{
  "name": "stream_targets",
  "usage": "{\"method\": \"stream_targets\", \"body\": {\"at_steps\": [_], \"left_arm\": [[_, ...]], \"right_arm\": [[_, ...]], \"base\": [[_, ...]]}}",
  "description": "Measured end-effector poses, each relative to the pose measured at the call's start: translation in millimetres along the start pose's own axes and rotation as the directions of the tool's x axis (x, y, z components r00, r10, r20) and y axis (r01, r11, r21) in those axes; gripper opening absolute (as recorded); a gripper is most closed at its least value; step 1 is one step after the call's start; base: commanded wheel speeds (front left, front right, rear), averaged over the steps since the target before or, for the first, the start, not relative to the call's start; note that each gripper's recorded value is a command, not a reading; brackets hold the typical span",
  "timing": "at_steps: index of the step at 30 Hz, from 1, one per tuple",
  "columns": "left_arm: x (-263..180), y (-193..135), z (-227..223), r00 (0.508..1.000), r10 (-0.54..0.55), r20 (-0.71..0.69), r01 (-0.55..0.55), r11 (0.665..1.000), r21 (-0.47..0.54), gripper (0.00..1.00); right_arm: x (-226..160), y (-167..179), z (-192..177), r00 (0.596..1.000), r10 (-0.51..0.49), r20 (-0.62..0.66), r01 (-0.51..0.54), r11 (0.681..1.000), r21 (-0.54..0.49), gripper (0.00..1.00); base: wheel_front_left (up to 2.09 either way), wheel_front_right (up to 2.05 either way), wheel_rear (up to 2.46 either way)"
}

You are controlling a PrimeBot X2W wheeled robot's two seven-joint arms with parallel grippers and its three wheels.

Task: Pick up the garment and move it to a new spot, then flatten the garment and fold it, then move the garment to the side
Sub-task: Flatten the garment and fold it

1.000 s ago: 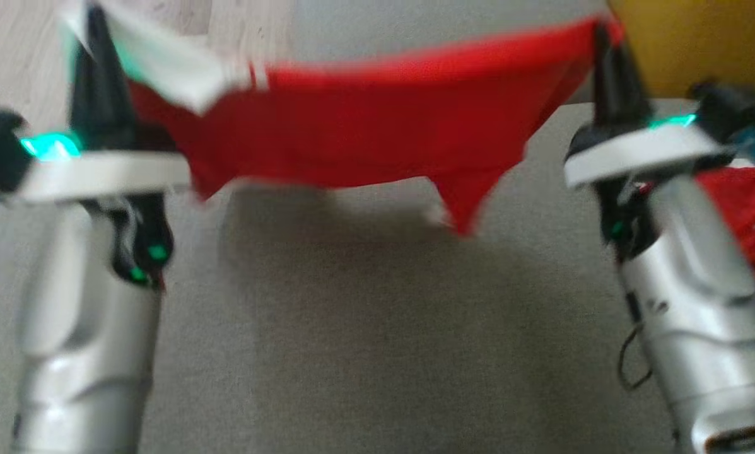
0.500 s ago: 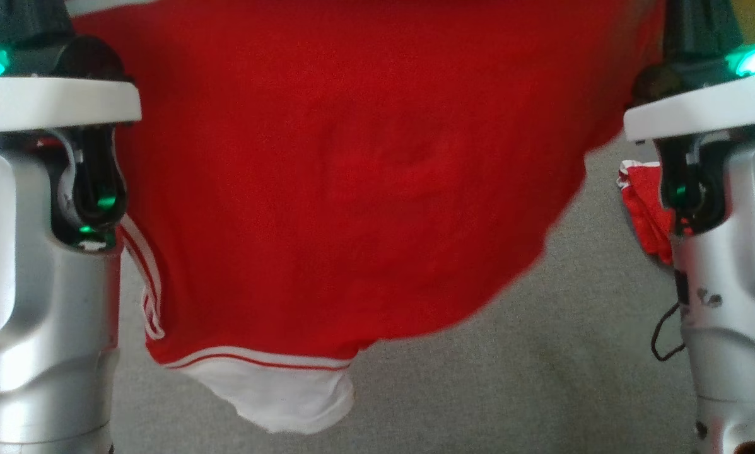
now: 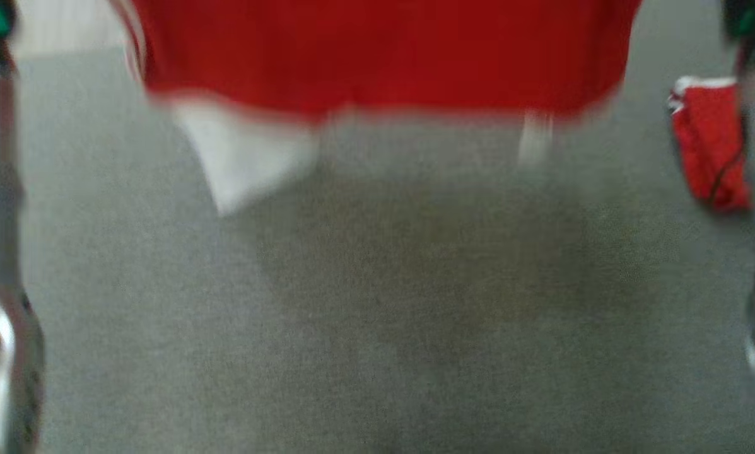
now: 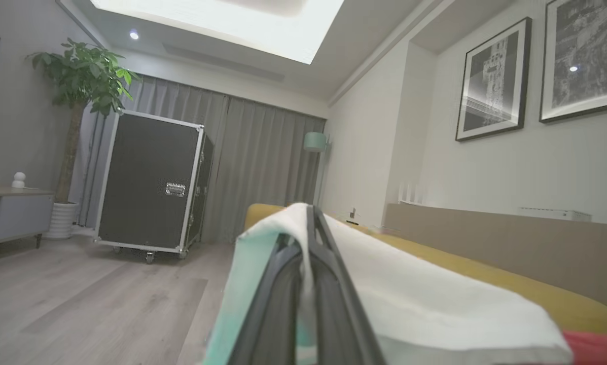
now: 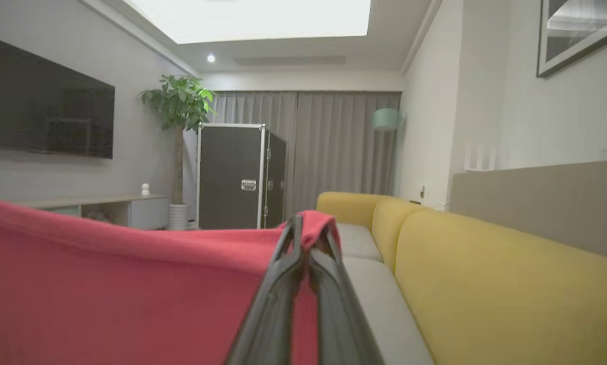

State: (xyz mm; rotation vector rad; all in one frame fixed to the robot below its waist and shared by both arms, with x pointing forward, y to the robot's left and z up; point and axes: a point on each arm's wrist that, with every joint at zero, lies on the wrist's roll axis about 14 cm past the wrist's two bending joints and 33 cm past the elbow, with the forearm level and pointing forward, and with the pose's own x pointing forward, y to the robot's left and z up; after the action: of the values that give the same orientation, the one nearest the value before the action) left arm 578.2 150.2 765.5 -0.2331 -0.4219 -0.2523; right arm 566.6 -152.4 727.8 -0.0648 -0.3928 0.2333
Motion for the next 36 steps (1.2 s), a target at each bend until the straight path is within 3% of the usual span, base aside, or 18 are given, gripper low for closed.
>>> {"method": "stream_targets", "body": {"at_steps": [4, 7, 16, 24, 31, 36], "left_arm": [[37.3, 24.4, -6.0, 0.998, 0.036, 0.057, -0.038, 0.999, 0.028, 0.0], [49.9, 43.8, -22.9, 0.995, 0.067, 0.07, -0.071, 0.996, 0.056, 0.0], [25.8, 65.0, -103.2, 0.99, 0.108, -0.095, -0.102, 0.992, 0.068, 0.0], [-80.0, 67.6, -206.6, 0.907, 0.13, -0.402, -0.106, 0.991, 0.08, 0.0], [-167.8, 49.2, -242.6, 0.803, 0.075, -0.592, -0.064, 0.997, 0.041, 0.0], [-210.6, 39.6, -233.3, 0.752, 0.02, -0.659, -0.021, 1.0, 0.006, 0.0]], "right_arm": [[43.6, -16.3, -6.1, 0.997, -0.029, 0.069, 0.032, 0.998, -0.045, 0.0], [59.7, -15.7, -34.1, 0.999, -0.027, 0.042, 0.029, 0.997, -0.066, 0.0], [32.3, 6.7, -147.9, 0.971, 0.021, -0.237, -0.044, 0.995, -0.091, 0.0], [-61.2, 26.7, -241.8, 0.834, 0.079, -0.546, -0.161, 0.981, -0.104, 0.0], [-106.6, 24.0, -248.6, 0.772, 0.07, -0.631, -0.157, 0.984, -0.083, 0.0], [-140.9, 32.8, -246.7, 0.713, 0.094, -0.694, -0.189, 0.98, -0.062, 0.0]], "base": [[0.0, 0.0, 0.0], [0.0, 0.0, 0.0], [0.0, 0.0, 0.0], [0.0, 0.0, 0.0], [0.0, 0.0, 0.0], [0.0, 0.0, 0.0]]}}
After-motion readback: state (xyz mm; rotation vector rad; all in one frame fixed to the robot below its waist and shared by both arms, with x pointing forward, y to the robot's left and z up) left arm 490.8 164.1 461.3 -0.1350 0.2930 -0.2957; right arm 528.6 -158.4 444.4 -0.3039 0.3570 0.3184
